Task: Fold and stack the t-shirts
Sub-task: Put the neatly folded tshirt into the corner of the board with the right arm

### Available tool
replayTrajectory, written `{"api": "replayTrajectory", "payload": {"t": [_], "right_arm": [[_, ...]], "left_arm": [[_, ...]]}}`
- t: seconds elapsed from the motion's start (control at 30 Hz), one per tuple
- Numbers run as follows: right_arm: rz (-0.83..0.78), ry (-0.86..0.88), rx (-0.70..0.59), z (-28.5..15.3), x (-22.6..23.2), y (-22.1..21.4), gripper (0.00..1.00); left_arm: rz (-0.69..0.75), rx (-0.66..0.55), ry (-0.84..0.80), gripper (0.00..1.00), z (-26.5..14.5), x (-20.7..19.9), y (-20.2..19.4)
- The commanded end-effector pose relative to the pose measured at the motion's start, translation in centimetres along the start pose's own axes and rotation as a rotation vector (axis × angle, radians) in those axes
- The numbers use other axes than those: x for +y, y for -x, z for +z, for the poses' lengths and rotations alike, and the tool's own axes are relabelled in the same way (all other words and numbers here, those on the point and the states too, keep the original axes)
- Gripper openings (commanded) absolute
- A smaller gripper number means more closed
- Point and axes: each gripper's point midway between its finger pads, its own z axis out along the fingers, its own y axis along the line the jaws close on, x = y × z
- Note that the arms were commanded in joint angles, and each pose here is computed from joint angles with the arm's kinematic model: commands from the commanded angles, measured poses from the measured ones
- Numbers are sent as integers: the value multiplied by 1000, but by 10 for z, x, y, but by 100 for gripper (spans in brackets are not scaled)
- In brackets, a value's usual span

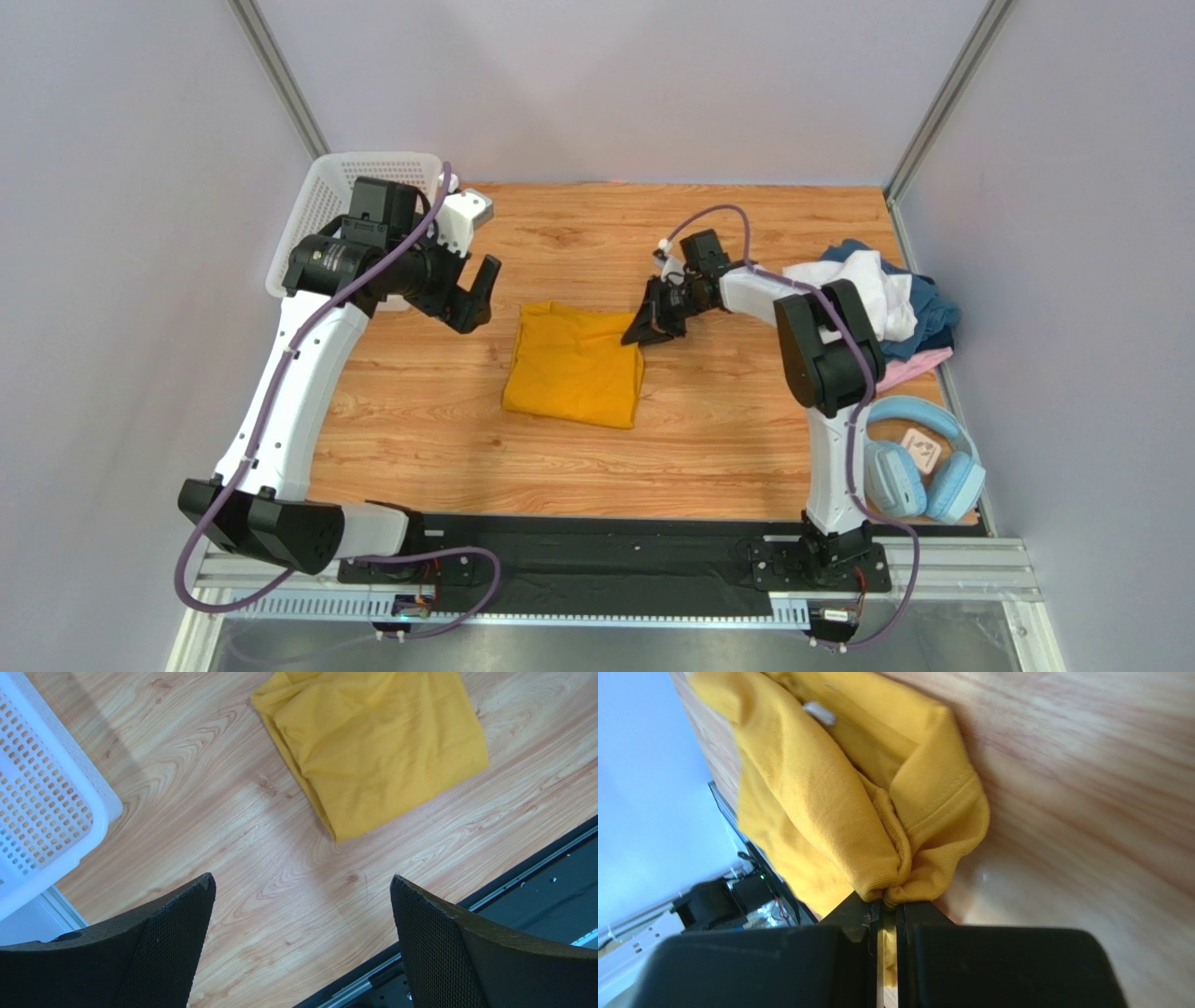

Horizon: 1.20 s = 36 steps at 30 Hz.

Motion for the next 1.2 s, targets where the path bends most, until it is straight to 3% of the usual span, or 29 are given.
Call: {"api": "replayTrajectory", "payload": {"t": [0.0,0.2,0.37,0.77,0.97,1.17], "right_arm": [[-76,-4,-306,-108,40,73,0],[-85,7,-466,-198,63,109,0],[-87,17,-555,-246,71,118,0],[71,-109,-902,-394,23,112,0],[125,-88,-980,-434,13,111,0],[233,-121,-1012,-443,-13,102,0]], "left_arm": [[21,-14,4,100,-1,2,2],[25,-40,9,100,-8,1,8],[28,-51,9,100,-13,0,11],[34,-61,8,100,-16,1,18],[34,-76,-1,100,-22,-1,25],[44,-79,12,100,-28,0,26]]}}
